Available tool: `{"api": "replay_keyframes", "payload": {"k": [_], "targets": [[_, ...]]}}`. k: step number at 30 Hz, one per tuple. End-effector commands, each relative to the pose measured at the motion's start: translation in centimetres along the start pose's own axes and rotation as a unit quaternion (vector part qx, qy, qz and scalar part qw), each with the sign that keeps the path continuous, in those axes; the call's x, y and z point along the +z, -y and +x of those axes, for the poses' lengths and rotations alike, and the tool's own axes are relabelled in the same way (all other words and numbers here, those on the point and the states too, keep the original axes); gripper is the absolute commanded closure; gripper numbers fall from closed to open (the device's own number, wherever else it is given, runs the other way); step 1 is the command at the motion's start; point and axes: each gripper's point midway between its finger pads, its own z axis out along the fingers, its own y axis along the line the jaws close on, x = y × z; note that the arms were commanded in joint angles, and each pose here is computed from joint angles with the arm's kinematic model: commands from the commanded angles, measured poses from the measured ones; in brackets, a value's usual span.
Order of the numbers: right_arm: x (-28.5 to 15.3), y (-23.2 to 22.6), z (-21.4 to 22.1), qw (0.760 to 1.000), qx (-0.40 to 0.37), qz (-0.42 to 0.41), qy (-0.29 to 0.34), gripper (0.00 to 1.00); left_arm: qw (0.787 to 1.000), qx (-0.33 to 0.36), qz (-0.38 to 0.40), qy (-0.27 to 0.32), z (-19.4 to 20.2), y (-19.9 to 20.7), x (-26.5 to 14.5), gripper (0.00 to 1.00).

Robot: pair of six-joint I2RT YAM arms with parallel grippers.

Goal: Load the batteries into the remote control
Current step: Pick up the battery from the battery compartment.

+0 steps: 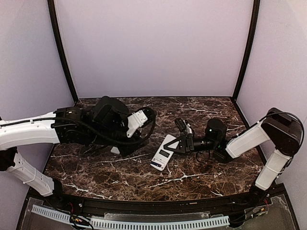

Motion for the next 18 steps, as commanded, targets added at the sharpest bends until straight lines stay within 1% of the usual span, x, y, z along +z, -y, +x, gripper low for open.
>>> {"api": "replay_keyframes", "payload": {"k": [1,2,3,5,10,13,18], "targets": [[-0.7,-1.2,-1.4,0.999,-0.024,-0.005,0.037,1.0,0.995,-0.086,0.048,0.02,-0.4,1.9,0.9,0.64],[-0.7,-1.4,-1.6,0.999,-0.025,-0.003,0.041,1.0,0.993,-0.1,0.054,0.023,-0.6,2.2,1.1,0.66],[-0.7,-1.4,-1.8,0.999,-0.026,0.001,0.042,1.0,0.992,-0.105,0.068,0.017,-0.5,2.8,1.6,0.7],[-0.8,-1.3,-2.0,0.999,-0.024,0.01,0.047,1.0,0.99,-0.116,0.078,0.009,-0.4,3.4,2.3,0.74],[-1.1,-1.1,-2.2,0.998,-0.017,0.02,0.052,1.0,0.987,-0.138,0.078,-0.01,0.1,3.8,3.5,0.76],[-1.4,-0.7,-2.2,0.998,-0.008,0.029,0.057,1.0,0.988,-0.14,0.067,-0.023,0.7,3.6,3.9,0.78],[-1.7,0.0,-2.1,0.997,0.004,0.043,0.061,1.0,0.987,-0.139,0.07,-0.027,0.8,3.7,3.9,0.79]]}}
